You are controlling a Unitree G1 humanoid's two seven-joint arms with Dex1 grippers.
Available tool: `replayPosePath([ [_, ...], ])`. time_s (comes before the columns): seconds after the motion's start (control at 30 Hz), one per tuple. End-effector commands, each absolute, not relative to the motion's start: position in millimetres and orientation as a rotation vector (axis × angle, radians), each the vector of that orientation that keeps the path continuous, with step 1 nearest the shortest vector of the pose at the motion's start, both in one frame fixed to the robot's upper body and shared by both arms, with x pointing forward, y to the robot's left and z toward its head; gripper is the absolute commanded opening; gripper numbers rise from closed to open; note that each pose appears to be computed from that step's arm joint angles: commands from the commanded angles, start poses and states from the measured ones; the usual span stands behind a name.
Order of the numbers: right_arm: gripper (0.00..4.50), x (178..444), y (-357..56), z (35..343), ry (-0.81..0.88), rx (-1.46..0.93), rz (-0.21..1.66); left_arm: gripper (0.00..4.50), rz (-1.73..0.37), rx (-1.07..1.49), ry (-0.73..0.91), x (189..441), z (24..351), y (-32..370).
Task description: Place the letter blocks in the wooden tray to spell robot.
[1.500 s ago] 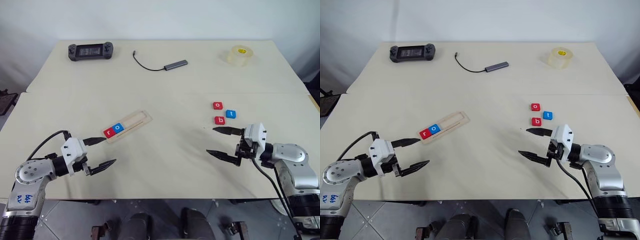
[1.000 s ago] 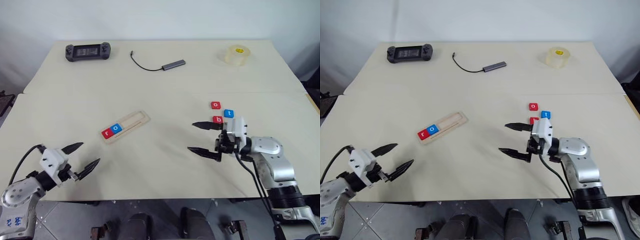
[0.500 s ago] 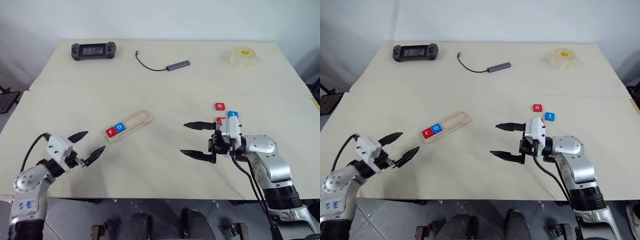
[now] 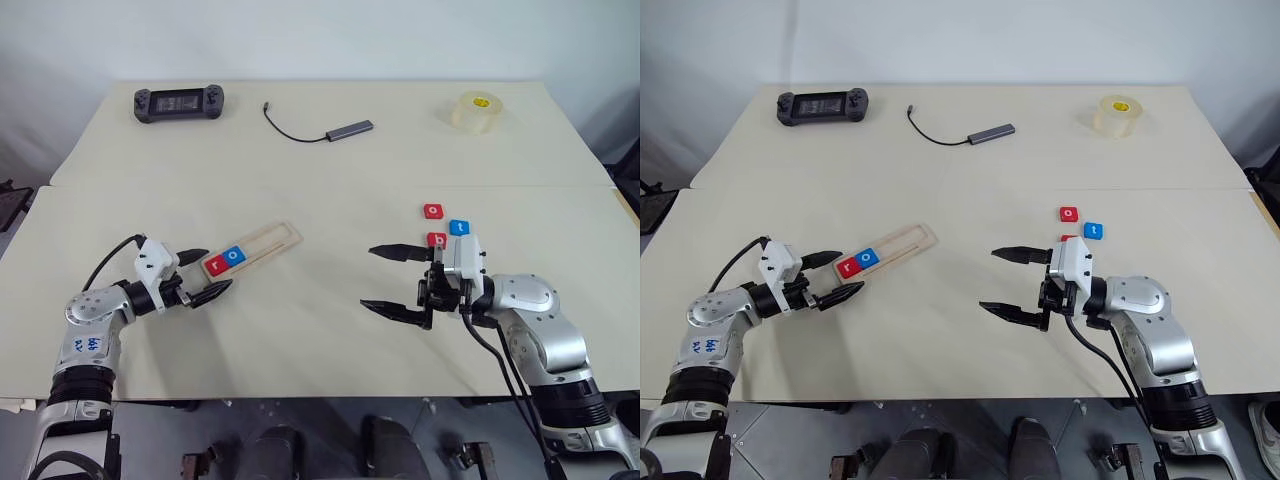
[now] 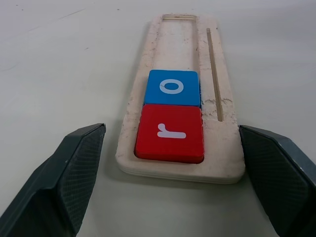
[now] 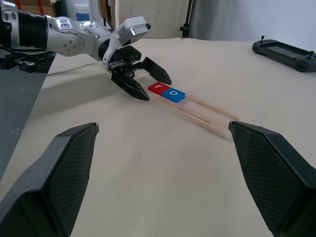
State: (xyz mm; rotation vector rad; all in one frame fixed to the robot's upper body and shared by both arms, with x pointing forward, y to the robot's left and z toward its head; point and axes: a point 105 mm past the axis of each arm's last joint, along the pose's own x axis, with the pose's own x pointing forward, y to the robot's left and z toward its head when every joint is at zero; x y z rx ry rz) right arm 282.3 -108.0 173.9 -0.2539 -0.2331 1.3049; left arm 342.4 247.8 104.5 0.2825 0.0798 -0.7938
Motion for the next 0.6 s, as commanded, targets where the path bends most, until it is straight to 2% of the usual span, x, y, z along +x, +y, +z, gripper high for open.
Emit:
replayPosePath([
  [0.03,4.48,279,-111,185,-0.282,-0.268,1.286,4.31,-0.825,0.294,0.192,335,82,251],
  [0.17,4.5,280,-112,186,-0.28,-0.272,1.277,3.39,-0.844,0.28,0.207,332,76,251],
  [0.33,4.5,280,-119,186,-0.266,-0.285,1.262,3.39,-0.917,0.283,0.129,331,85,234],
  [0.43,4.5,277,-134,183,-0.232,-0.303,1.216,3.39,-1.05,0.324,0.022,332,105,197],
  [0.6,4.5,270,-155,179,-0.185,-0.316,1.144,3.39,-1.207,0.424,-0.028,328,115,154],
])
